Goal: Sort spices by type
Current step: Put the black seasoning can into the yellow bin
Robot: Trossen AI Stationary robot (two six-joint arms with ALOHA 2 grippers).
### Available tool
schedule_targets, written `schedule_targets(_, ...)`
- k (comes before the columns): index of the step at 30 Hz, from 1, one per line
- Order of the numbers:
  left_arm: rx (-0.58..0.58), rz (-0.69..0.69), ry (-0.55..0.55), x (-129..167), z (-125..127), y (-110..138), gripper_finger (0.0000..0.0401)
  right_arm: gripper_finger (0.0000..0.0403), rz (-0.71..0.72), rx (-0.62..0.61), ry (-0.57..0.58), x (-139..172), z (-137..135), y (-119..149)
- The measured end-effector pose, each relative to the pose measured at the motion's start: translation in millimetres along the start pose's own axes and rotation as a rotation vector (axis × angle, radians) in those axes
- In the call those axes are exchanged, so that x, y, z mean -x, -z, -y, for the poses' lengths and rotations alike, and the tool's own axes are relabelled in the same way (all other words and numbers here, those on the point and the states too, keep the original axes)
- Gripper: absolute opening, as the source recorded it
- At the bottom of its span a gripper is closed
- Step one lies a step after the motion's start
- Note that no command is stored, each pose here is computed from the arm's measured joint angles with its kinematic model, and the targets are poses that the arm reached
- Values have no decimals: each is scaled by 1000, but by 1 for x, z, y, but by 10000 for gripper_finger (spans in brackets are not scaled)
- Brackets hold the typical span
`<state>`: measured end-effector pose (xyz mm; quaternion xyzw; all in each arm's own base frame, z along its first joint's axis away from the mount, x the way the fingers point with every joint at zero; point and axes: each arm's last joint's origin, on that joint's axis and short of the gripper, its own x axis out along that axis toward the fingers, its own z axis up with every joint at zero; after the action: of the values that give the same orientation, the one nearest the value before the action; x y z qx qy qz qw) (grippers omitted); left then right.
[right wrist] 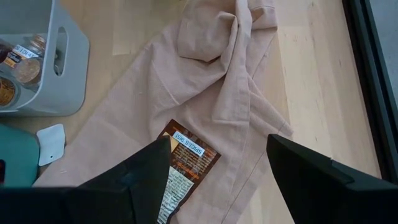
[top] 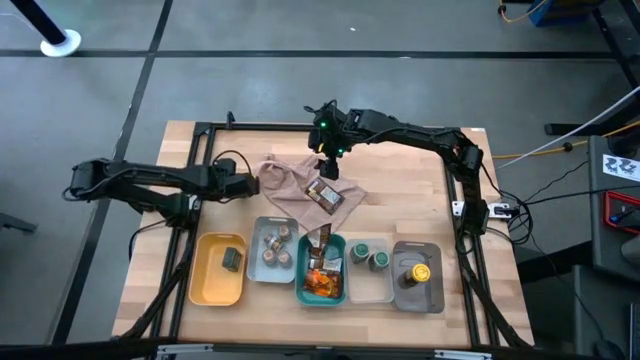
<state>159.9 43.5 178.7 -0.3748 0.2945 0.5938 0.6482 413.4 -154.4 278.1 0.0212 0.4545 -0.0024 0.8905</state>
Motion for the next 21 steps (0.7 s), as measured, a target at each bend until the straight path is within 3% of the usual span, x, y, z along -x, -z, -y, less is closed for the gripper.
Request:
schedule_targets(8,-81,0,-29,-14,8,-1,164,264,0,0,0,0,0,0)
schedule_targets(14,-101,-20,-35,-19,9,-2,106,264,-2,0,-1,0,0,0)
schedule_targets(21,-166,-43,93,8,16,-18,106,264,-8,-2,-2,0,0,1)
